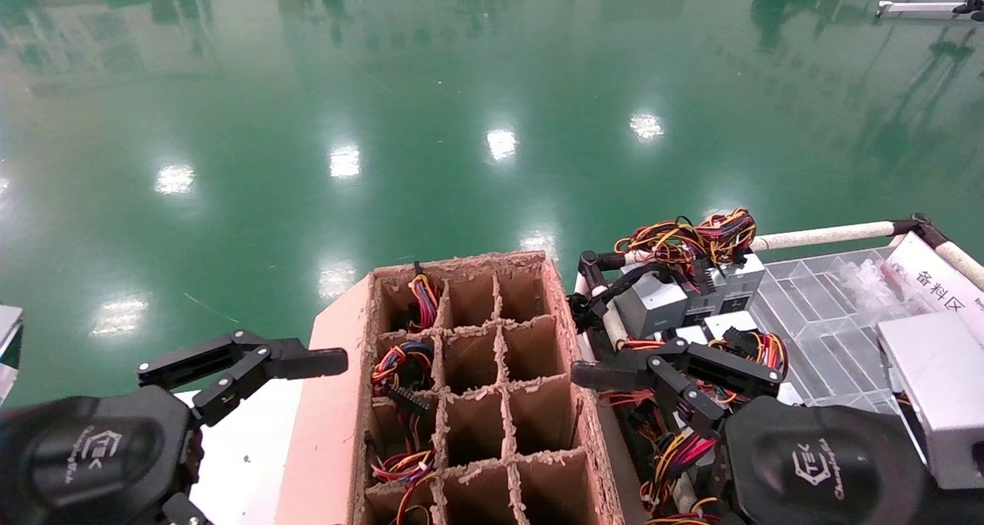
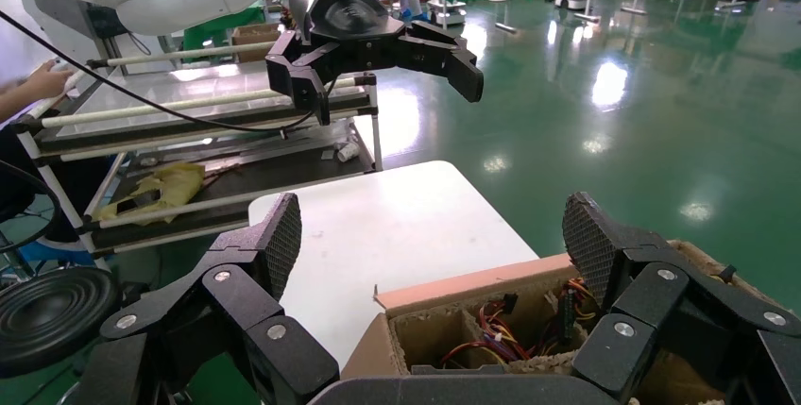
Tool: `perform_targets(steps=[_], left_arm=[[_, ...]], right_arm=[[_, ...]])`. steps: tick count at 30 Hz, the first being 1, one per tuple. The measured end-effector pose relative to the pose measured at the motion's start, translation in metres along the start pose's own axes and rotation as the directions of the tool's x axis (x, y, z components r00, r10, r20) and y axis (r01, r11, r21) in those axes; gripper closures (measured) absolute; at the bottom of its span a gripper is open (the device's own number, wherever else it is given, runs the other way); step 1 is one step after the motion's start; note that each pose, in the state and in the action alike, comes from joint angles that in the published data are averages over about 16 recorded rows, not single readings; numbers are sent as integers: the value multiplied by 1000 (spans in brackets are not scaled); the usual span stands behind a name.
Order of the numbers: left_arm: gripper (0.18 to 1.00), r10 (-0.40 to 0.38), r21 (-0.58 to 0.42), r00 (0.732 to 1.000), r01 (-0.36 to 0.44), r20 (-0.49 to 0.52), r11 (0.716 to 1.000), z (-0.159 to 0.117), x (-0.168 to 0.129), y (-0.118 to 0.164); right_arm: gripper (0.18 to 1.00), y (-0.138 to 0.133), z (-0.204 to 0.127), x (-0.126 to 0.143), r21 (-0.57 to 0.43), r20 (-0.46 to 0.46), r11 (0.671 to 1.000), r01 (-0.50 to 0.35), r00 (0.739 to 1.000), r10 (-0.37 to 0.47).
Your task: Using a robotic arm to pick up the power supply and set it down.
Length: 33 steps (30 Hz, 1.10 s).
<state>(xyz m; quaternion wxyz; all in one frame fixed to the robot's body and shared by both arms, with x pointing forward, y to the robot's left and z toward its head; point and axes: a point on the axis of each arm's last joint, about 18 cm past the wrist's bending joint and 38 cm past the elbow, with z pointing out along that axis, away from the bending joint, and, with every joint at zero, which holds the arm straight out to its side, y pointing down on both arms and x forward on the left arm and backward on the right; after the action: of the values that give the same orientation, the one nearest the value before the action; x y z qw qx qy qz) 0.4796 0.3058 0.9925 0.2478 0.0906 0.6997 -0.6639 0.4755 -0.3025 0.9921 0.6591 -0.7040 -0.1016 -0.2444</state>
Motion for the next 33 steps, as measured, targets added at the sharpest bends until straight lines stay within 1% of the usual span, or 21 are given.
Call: perform_targets(steps=[12, 18, 24, 30, 33], left_arm=[[188, 0, 0, 1000, 0, 0, 1000, 0, 0, 0], [208, 0, 0, 1000, 0, 0, 1000, 0, 0, 0], [259, 0, 0, 1000, 0, 0, 1000, 0, 0, 0], [344, 0, 0, 1000, 0, 0, 1000, 0, 0, 0], [411, 0, 0, 1000, 0, 0, 1000, 0, 0, 0]], right_arm=[[178, 0, 0, 0, 0, 0, 1000, 0, 1000, 0], [178, 0, 0, 0, 0, 0, 1000, 0, 1000, 0], [178, 0, 0, 0, 0, 0, 1000, 0, 1000, 0], [178, 0, 0, 0, -2, 0, 1000, 2, 1000, -2], [178, 2, 3, 2, -14, 0, 1000, 11, 1000, -11]])
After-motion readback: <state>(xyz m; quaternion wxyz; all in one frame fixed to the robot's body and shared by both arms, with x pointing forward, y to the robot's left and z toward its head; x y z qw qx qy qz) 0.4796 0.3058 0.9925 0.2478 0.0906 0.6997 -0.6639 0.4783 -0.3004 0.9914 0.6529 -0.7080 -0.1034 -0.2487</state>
